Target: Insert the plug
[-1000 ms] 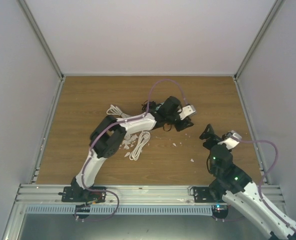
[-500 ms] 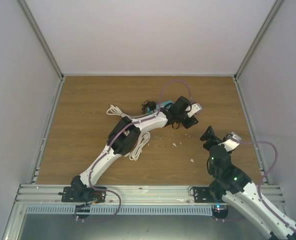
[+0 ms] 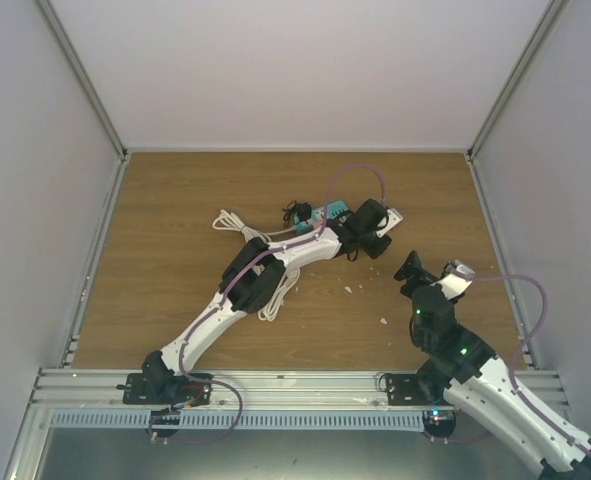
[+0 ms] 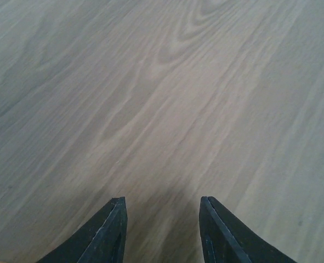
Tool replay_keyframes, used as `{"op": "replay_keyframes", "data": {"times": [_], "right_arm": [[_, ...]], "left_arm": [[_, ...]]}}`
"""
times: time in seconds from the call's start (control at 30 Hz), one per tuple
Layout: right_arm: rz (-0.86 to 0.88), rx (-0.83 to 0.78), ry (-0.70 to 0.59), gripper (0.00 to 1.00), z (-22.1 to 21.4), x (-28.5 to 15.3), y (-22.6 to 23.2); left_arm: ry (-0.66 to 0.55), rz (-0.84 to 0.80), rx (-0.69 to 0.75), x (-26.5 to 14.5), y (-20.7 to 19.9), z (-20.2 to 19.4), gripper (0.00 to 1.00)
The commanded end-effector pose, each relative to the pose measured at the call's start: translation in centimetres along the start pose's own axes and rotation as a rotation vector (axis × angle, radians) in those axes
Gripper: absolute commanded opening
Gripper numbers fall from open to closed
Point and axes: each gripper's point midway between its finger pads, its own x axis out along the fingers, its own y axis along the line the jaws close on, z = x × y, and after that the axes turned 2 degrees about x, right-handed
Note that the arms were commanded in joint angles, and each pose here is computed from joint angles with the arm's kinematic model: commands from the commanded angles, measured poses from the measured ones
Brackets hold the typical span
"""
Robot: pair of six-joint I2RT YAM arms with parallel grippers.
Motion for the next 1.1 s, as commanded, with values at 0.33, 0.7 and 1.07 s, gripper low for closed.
{"op": "replay_keyframes", "data": {"times": [0.33, 0.7, 1.07], "right_arm": [[0.015, -0.024, 0.002, 1.00, -0.1, 0.6, 1.2], [0.023, -0.047, 0.017, 1.00, -0.6, 0.9, 1.6], [0.021, -0.066, 0.028, 1.00, -1.0, 1.1, 1.8]], "left_arm": [[0.041, 0.184, -0.081, -0.3, 5.5, -1.9, 0.43], [0.081, 0.257, -0.106, -0.9, 8.2, -3.3, 0.47], [0.103, 0.281, -0.112, -2.8, 9.4, -4.9, 0.45]]}}
